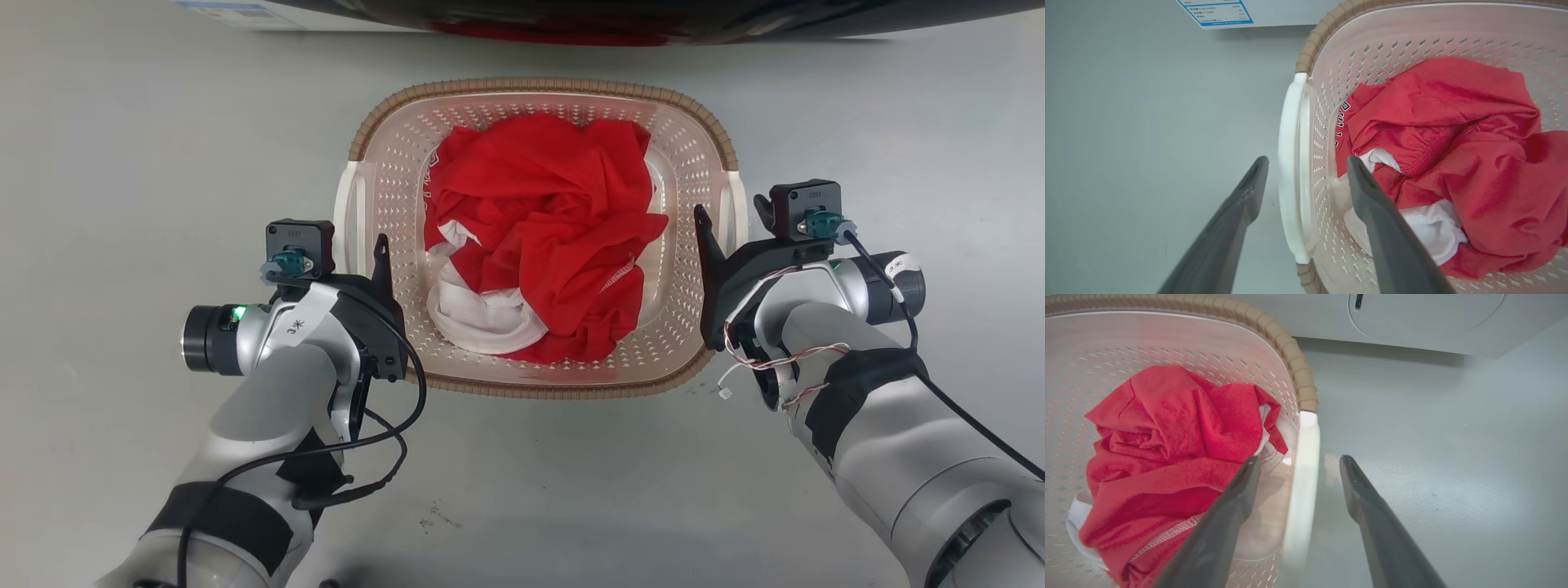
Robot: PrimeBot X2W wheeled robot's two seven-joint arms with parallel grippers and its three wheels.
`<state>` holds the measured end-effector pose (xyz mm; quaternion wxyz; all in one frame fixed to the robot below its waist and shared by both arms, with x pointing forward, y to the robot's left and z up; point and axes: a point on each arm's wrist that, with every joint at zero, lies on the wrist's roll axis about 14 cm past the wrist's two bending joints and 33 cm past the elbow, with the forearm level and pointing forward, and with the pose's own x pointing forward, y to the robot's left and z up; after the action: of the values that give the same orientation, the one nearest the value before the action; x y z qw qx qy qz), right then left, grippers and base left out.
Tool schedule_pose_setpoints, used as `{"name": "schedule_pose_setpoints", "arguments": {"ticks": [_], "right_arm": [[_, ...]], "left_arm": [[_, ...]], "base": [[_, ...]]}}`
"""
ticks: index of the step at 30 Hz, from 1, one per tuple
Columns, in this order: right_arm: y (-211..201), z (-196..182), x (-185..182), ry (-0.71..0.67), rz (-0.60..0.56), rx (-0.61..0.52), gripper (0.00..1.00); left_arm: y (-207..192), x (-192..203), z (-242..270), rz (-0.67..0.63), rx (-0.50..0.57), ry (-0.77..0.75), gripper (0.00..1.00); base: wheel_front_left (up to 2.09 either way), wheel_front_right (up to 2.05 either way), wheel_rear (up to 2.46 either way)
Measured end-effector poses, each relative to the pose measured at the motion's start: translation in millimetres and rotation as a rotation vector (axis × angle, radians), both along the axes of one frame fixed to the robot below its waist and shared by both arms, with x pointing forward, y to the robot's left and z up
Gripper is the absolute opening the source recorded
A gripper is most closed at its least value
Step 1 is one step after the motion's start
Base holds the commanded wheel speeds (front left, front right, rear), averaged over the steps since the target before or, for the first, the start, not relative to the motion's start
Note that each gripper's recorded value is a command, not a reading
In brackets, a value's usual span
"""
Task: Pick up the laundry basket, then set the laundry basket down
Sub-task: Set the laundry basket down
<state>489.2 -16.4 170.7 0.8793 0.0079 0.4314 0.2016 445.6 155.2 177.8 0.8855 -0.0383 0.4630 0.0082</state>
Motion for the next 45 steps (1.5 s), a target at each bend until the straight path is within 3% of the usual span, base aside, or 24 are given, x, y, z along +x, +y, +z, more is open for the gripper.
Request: {"name": "schedule_pose_setpoints", "arguments": {"ticks": [20, 25, 36, 45], "right_arm": [[-0.6, 69.5, 28.6, -0.158, -0.024, 0.054, 1.00], [1.9, 94.2, 32.9, -0.199, -0.029, 0.083, 1.00], [7.6, 138.6, 11.0, -0.256, -0.037, 0.150, 1.00], [-7.7, 170.9, -10.7, -0.299, -0.115, 0.192, 1.00]], "left_arm": [[-17.8, 34.9, 59.8, 0.002, -0.059, -0.181, 1.00], [-22.2, 28.4, 73.1, 0.005, -0.075, -0.203, 1.00], [-19.4, 5.6, 104.2, -0.021, -0.064, -0.269, 1.00], [-23.0, -13.9, 135.6, -0.013, -0.097, -0.354, 1.00]], "base": [[0.00, 0.00, 0.00], [0.00, 0.00, 0.00], [0.00, 0.00, 0.00], [0.00, 0.00, 0.00]]}}
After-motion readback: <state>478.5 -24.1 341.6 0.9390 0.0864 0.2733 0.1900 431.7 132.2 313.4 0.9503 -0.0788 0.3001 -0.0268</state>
